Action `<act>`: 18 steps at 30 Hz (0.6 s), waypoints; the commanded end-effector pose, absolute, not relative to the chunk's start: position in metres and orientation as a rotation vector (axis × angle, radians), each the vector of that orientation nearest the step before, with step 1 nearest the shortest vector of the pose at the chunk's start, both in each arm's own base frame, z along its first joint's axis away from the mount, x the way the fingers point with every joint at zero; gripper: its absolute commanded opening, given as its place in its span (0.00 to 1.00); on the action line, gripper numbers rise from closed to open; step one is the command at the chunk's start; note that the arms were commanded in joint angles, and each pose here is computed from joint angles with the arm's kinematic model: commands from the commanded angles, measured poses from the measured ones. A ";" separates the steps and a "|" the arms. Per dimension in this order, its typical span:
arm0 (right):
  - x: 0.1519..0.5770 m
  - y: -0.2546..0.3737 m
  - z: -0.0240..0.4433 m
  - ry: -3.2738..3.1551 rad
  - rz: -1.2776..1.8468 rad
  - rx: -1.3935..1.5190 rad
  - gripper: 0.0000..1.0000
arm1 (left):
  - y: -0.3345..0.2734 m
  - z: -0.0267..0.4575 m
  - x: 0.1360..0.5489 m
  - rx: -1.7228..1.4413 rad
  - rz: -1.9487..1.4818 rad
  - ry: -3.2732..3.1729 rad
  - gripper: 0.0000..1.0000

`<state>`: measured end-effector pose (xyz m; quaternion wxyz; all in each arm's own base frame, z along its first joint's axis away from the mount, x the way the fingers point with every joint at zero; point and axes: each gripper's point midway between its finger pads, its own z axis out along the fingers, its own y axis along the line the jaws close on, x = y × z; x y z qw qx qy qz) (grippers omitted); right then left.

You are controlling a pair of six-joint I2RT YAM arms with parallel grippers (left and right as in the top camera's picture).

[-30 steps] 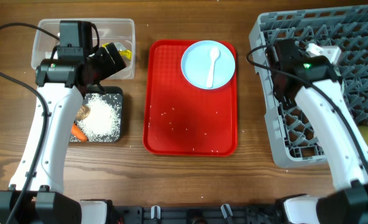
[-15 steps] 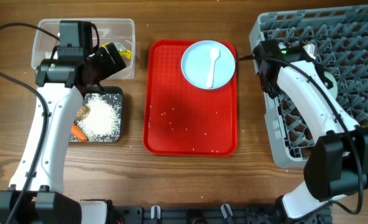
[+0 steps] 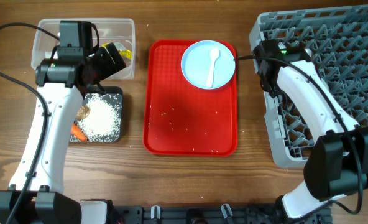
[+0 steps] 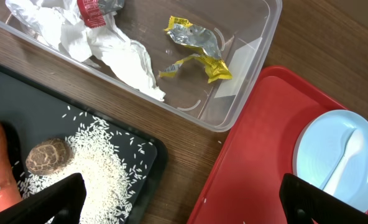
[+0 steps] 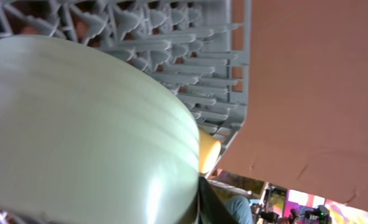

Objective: Sort waste into correct bins and load items into the dishwasher rack
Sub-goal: 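Place the green bowl into the rack with the right gripper, then move the right gripper to the plate and grasp the white spoon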

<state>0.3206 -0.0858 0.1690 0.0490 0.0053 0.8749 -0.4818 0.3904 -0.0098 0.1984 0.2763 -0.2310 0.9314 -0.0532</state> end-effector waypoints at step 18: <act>0.310 -0.031 0.151 2.901 -1.018 -0.033 1.00 | -0.008 0.203 0.392 -0.634 -0.141 2.486 1.00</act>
